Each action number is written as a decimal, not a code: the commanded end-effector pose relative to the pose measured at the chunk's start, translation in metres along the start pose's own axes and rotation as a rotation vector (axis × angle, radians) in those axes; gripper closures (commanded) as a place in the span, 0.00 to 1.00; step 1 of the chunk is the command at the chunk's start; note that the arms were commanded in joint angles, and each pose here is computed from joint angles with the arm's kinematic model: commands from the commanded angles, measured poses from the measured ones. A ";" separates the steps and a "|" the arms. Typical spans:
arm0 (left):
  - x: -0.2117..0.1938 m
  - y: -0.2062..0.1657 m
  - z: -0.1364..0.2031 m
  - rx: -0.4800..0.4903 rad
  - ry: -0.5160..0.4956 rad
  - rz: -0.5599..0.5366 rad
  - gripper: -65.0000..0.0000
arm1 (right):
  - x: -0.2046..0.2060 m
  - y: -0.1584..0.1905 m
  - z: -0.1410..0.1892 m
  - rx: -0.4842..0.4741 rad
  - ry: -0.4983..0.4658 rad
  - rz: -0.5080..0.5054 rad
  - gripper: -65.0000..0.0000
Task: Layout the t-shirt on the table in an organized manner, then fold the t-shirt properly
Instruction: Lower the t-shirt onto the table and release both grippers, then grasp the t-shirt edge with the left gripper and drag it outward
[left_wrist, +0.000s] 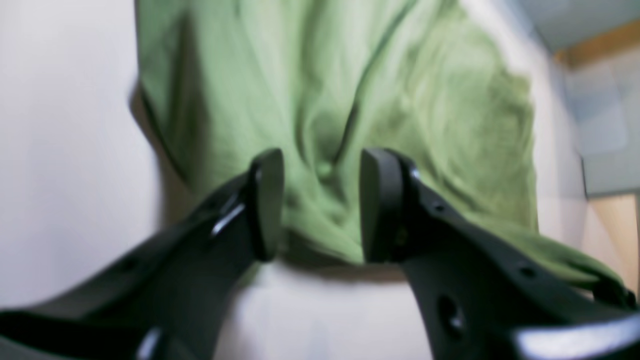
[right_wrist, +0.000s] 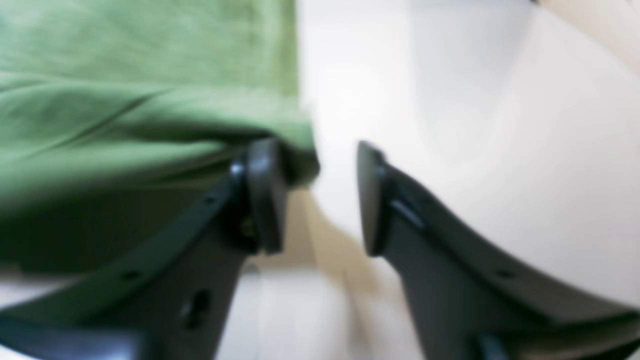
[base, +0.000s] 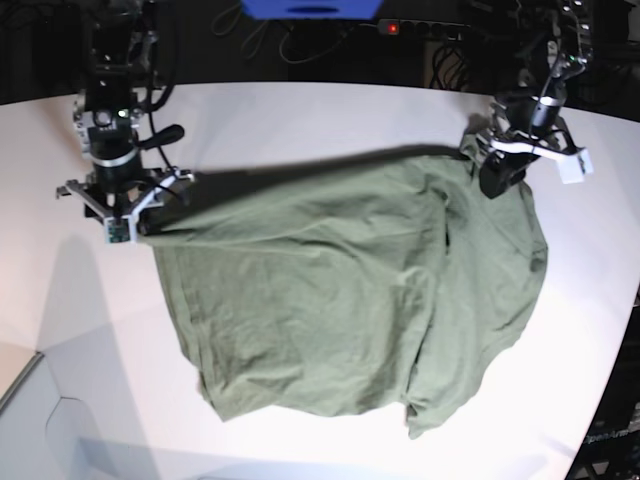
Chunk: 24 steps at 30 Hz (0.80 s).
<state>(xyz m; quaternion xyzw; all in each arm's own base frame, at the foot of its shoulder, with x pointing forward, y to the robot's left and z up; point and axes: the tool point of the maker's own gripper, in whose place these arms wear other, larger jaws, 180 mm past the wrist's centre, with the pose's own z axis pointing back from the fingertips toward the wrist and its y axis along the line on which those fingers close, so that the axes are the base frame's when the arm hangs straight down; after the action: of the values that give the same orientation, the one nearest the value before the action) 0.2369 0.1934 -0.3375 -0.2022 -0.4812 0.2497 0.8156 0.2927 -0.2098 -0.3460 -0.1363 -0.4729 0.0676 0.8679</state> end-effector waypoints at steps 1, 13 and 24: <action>0.018 -0.013 0.005 -0.038 -0.060 -0.010 0.61 | 0.022 -0.014 0.003 -0.040 -0.078 -0.006 0.56; 0.045 -0.042 -0.024 -0.120 -0.132 0.000 0.61 | 0.016 -0.042 0.007 -0.113 -0.062 -0.024 0.53; -0.104 -0.179 -0.104 -0.404 0.264 0.029 0.61 | 0.024 -0.063 0.005 -0.167 -0.082 -0.045 0.52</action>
<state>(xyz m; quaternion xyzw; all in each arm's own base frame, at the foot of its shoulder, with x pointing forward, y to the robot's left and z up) 0.3167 -0.0191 -0.3698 -0.3882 -0.3913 0.1302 0.8242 0.2923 -0.2616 -0.3225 -0.1878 -0.4870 0.0137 0.8529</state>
